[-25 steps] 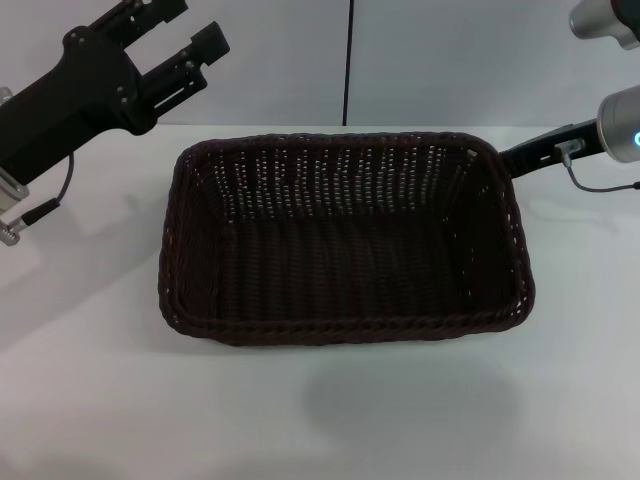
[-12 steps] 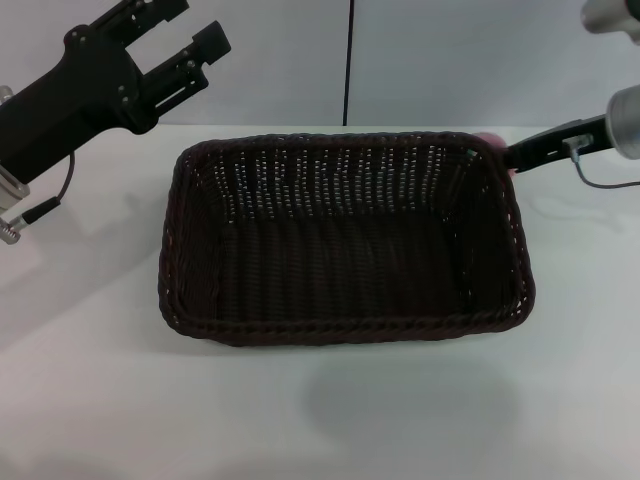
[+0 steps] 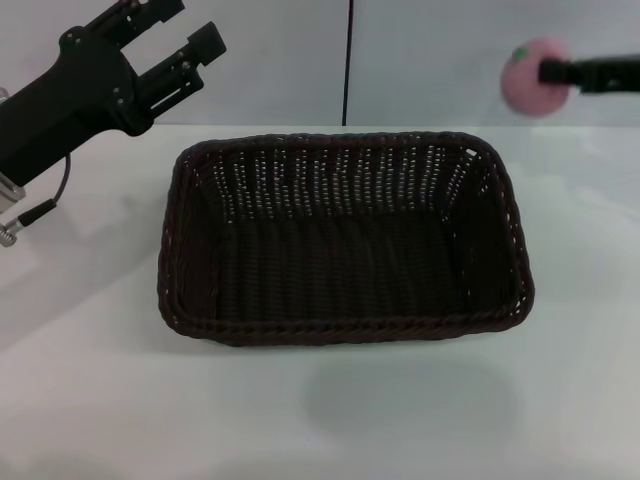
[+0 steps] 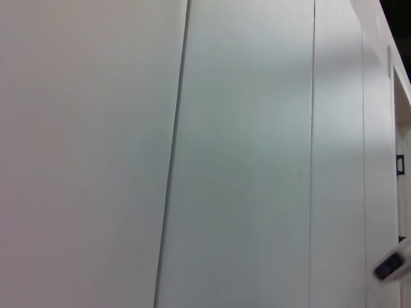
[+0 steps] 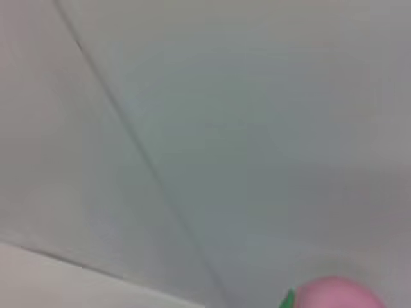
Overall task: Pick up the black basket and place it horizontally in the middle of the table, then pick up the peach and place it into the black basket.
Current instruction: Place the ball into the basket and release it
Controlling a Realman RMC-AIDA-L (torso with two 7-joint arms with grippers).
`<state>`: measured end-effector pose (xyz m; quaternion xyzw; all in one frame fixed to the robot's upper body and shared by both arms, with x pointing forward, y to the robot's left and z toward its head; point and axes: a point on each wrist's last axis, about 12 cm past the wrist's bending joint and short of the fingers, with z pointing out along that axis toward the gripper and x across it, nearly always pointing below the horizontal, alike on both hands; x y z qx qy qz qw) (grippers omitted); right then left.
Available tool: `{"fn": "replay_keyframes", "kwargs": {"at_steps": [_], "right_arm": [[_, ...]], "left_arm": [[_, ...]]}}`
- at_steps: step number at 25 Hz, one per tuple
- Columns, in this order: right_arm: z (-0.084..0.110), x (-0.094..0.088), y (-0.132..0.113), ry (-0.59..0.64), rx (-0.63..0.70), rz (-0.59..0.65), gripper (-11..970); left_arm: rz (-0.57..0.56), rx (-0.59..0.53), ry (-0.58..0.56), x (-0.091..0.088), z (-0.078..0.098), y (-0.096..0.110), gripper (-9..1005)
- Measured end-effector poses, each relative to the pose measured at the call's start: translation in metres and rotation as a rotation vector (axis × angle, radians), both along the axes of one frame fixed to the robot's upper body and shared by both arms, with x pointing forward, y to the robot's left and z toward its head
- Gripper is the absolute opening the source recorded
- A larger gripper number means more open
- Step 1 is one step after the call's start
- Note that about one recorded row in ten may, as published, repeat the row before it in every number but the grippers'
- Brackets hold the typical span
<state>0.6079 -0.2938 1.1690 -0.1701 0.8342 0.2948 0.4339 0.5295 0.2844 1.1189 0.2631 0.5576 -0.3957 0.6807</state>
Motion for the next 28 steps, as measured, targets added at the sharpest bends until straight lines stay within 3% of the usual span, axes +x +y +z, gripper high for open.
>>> {"fn": "replay_keyframes", "kwargs": {"at_steps": [3,4,6,9,14,19,28], "right_arm": [[0.009,-0.008,0.006,-0.043,0.065,0.072,39],[0.015,-0.013,0.014,-0.075,0.107,0.154,40],[0.017,-0.014,0.019,-0.078,0.118,0.193,42],[0.018,-0.018,0.044,-0.059,0.118,0.351,45],[0.005,-0.016,0.063,0.007,0.056,0.431,49],[0.003,-0.015,0.065,0.019,0.056,0.433,54],[0.005,-0.015,0.057,0.004,0.083,0.402,347]], "left_arm": [[-0.001,0.000,0.000,0.000,0.000,0.000,695],[-0.001,0.000,0.000,0.000,0.000,0.000,695],[-0.002,-0.001,-0.001,0.000,0.000,0.000,695],[-0.005,-0.003,0.001,0.001,0.001,-0.001,695],[-0.003,-0.005,0.007,-0.001,0.000,0.000,695],[-0.003,-0.006,0.008,-0.001,0.000,0.001,695],[-0.006,-0.008,0.007,-0.001,0.000,0.000,695]]}}
